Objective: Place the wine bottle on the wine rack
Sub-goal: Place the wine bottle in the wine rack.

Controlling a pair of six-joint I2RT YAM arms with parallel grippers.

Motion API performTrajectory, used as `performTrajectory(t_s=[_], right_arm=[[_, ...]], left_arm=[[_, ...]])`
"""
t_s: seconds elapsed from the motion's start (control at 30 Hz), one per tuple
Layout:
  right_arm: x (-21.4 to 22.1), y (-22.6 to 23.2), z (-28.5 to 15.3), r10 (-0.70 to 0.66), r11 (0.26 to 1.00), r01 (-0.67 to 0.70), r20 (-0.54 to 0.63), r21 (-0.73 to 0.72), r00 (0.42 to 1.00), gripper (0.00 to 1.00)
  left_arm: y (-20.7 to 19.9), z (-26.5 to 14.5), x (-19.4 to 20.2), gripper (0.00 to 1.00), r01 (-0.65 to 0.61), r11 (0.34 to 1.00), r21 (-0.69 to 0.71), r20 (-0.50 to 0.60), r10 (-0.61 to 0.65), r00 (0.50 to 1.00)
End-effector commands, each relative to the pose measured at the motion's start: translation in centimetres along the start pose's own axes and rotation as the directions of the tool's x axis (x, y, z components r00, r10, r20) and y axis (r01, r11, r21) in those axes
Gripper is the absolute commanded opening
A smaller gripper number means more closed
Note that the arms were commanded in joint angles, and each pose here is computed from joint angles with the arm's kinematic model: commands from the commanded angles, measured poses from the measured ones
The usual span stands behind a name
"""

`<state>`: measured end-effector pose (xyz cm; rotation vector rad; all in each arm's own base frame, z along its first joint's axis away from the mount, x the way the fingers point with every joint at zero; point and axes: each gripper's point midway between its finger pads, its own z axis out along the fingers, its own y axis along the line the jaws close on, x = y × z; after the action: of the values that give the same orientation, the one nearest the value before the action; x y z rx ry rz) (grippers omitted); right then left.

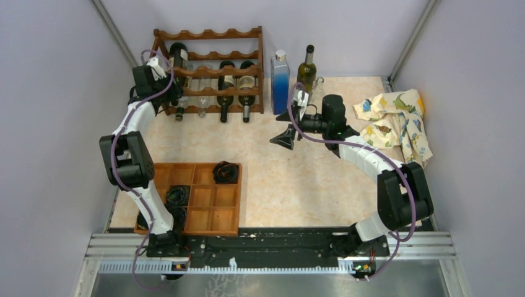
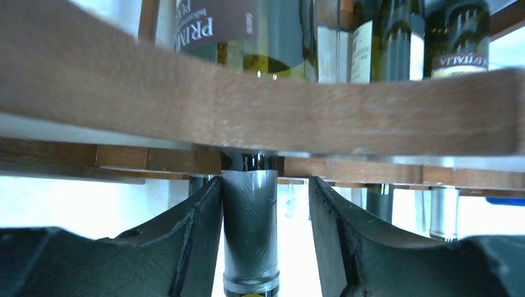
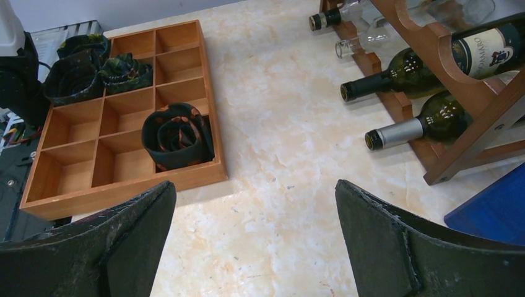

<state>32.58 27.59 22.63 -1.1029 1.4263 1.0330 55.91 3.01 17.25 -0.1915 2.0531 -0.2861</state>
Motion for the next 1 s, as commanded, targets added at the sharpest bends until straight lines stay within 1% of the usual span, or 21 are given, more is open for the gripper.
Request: performTrajectory(t_s=[0.0, 0.23, 0.43, 0.57, 0.7, 0.87, 0.97], right_arm=[[-2.1, 0.8, -0.1, -0.083, 0.996, 0.084, 0.038, -0.018, 0.996, 0.98], [-2.1, 0.8, -0.1, -0.087, 0.996, 0.088, 0.037, -0.018, 0.996, 0.98], [-2.0, 0.8, -0.1, -0.088, 0.996, 0.088, 0.034, -0.017, 0.996, 0.98], [-1.9, 0.9, -0.2, -0.090, 0.996, 0.090, 0.032, -0.016, 0.995, 0.98], [-1.8, 0.9, -0.3, -0.091, 0.996, 0.091, 0.029, -0.012, 0.995, 0.98], [-1.6, 0.8, -0.3, -0.096, 0.995, 0.096, 0.025, -0.010, 0.995, 0.98], [-1.6, 0.9, -0.2, -0.098, 0.995, 0.098, 0.025, -0.013, 0.995, 0.98]], left_arm=[[-2.5, -2.5, -7.1, 0.59, -0.052, 0.998, 0.018, 0.228, 0.047, 0.973], [-1.5, -3.3, -5.9, 0.64, -0.029, 0.999, -0.037, 0.205, 0.036, 0.978], [-1.0, -3.7, -5.3, 0.64, -0.025, 0.998, -0.062, 0.191, 0.036, 0.981], [-1.5, -4.6, -4.9, 0.65, -0.022, 0.999, -0.045, 0.169, 0.029, 0.985], [-2.0, -6.2, -4.2, 0.65, 0.010, 1.000, -0.005, 0.152, -0.009, 0.988], [-0.9, -8.4, -2.0, 0.65, 0.033, 0.999, -0.019, 0.159, -0.030, 0.987], [0.4, -9.2, -0.2, 0.65, 0.098, 0.995, 0.033, 0.171, -0.102, 0.980]])
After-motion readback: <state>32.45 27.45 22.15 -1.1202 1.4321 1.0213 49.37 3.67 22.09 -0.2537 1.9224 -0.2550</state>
